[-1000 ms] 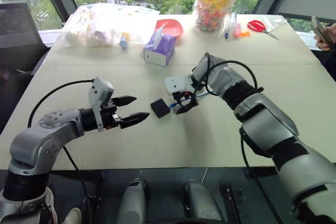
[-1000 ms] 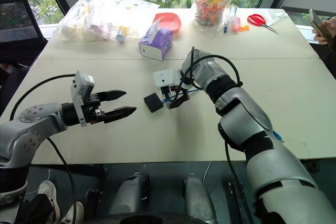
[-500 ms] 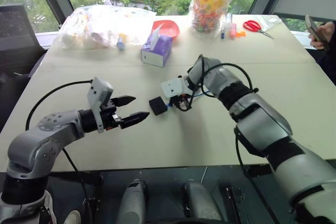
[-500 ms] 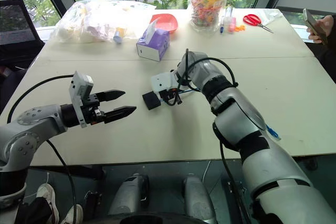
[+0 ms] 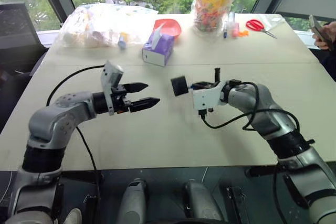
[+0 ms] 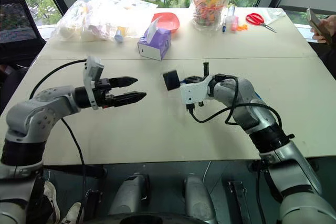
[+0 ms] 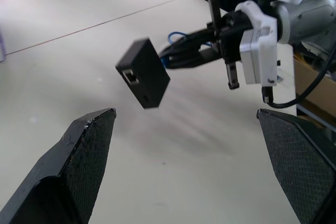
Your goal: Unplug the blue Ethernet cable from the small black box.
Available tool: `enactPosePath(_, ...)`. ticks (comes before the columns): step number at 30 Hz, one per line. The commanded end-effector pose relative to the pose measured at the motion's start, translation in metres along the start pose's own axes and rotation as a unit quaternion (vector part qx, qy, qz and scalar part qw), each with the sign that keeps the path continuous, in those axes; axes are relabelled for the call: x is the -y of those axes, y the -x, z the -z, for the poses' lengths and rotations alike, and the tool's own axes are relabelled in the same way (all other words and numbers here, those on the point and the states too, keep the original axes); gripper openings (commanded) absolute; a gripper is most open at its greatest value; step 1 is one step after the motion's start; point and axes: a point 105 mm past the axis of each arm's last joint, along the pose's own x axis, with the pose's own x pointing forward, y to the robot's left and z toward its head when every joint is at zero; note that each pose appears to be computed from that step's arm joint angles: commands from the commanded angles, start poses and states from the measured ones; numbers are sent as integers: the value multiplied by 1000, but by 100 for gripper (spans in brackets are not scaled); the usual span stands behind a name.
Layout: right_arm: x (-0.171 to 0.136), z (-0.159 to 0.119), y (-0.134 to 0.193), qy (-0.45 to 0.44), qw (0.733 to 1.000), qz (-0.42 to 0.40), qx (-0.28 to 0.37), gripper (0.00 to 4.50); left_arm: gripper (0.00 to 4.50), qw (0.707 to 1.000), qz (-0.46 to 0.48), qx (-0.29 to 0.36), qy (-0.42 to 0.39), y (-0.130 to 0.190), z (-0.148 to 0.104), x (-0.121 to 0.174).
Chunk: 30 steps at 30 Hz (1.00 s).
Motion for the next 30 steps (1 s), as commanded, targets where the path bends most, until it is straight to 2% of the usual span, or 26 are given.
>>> enactPosePath(1, 35, -20, 14, 23, 994, 103, 16, 1, 450, 999, 27, 16, -12, -8, -14, 1)
enactPosePath(4, 41, -27, 19, 22, 991, 129, 24, 1, 450, 999, 41, 20, -15, -13, -20, 1)
enactPosePath(10, 29, -35, 22, 17, 994, 101, 39, 1, 450, 997, 59, 39, -17, -20, -34, -3)
enactPosePath(16, 23, -42, 25, 14, 995, 84, 55, 1, 450, 997, 67, 42, -21, -26, -35, -2)
enactPosePath(28, 30, -56, 31, 11, 991, 96, 90, 1, 450, 996, 64, 52, -21, -31, -34, -4)
enactPosePath(30, 30, -56, 31, 11, 991, 94, 91, 0, 397, 996, 62, 55, -20, -32, -35, -5)
